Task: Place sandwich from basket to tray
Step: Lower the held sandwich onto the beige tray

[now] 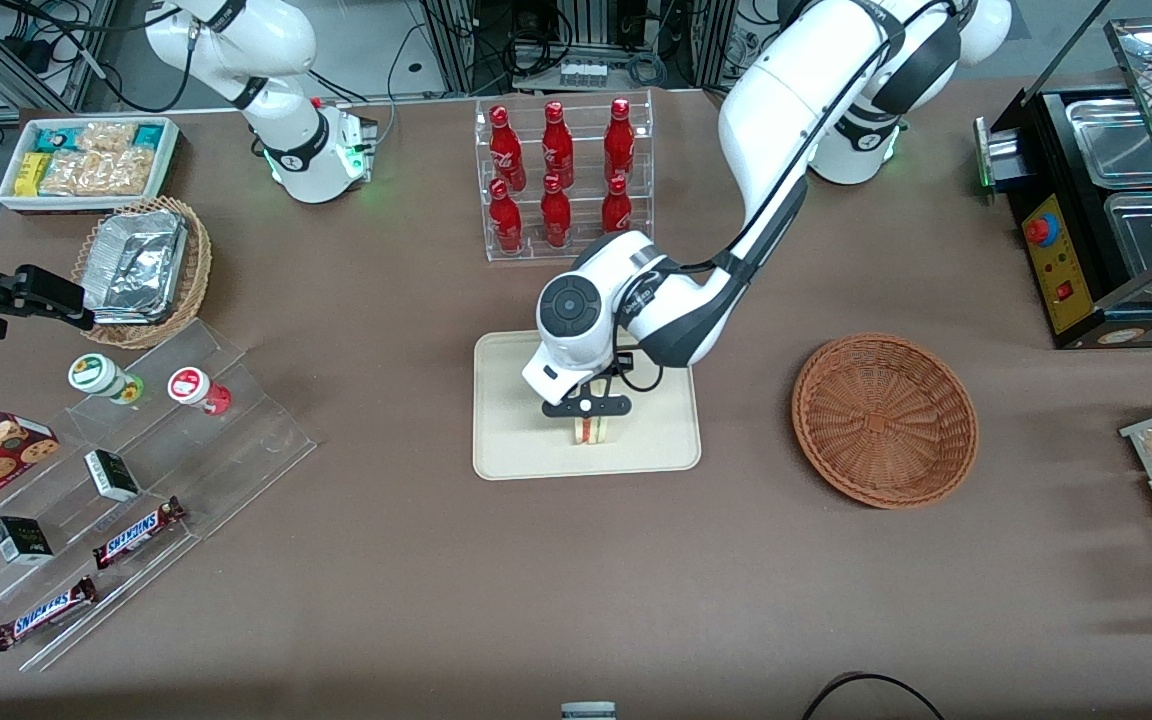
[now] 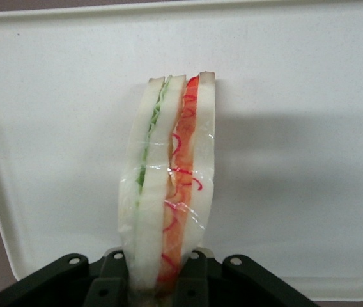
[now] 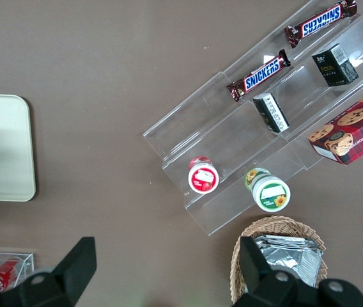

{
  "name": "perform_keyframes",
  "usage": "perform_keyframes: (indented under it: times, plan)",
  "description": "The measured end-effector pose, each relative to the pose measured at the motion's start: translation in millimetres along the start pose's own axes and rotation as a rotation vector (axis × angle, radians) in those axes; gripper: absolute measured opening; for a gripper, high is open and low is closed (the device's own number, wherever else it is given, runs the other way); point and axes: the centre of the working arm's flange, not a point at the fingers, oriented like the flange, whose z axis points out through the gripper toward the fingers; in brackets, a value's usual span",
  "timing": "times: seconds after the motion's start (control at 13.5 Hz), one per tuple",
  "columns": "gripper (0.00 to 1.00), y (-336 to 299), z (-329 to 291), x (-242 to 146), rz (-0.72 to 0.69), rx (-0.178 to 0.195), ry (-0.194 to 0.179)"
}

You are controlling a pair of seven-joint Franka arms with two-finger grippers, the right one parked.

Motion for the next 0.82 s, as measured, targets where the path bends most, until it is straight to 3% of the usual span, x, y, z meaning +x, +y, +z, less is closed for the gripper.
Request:
perform_keyframes:
  times: [0.45, 0.82]
  plan:
    - [0.19, 6, 12, -2, 0.003, 0.007, -0.006]
    - [0.66, 9, 13, 0, -0.002, 0.0, -0.001]
